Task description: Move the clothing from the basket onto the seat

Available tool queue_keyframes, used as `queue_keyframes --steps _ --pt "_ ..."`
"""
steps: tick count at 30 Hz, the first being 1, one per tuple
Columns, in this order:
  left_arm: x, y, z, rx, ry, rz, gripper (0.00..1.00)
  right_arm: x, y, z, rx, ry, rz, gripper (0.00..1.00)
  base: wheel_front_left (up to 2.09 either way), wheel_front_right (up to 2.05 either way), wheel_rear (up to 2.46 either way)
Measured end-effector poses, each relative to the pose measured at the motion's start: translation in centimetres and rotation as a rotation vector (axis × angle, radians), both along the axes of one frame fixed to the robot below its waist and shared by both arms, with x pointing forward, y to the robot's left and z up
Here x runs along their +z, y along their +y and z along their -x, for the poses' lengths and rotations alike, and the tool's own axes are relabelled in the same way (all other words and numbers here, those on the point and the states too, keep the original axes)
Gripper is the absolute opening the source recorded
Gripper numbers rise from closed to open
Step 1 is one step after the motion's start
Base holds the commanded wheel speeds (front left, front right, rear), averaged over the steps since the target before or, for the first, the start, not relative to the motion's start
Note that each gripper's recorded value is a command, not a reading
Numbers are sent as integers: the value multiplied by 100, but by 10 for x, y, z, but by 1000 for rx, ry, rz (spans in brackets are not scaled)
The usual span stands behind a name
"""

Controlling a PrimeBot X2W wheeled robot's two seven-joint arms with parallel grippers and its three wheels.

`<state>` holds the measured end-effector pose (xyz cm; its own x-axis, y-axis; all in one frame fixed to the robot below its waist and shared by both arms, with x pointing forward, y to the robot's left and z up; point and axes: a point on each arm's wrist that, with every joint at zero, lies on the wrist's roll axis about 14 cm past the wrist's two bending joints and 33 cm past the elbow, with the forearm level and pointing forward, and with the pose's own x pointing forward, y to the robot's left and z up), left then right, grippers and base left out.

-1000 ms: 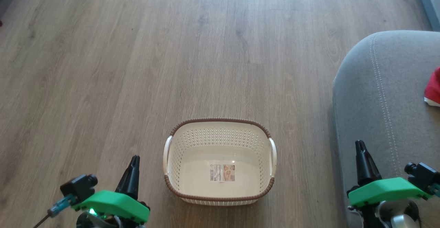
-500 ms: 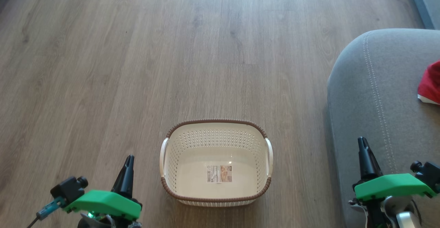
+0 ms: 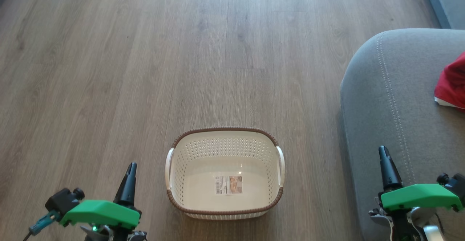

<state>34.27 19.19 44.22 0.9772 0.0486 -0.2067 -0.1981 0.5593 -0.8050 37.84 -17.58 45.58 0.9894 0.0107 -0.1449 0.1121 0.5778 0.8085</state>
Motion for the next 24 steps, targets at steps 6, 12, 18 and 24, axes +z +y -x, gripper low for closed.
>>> queue_keyframes --steps 6,12,18,24 --pt "3 -2 -4 3 -7 61 0 0 -4 2 -17 6 -64 0 0 0 0" --pt "8 0 -9 11 -26 123 0 0 -6 3 -30 9 -128 0 0 0 0" --pt "9 -2 -11 12 -25 195 0 7 -9 0 -45 -8 -202 0 0 0 0" --pt "10 -4 -13 12 -32 259 0 7 -13 2 -61 -7 -266 0 0 0 0"
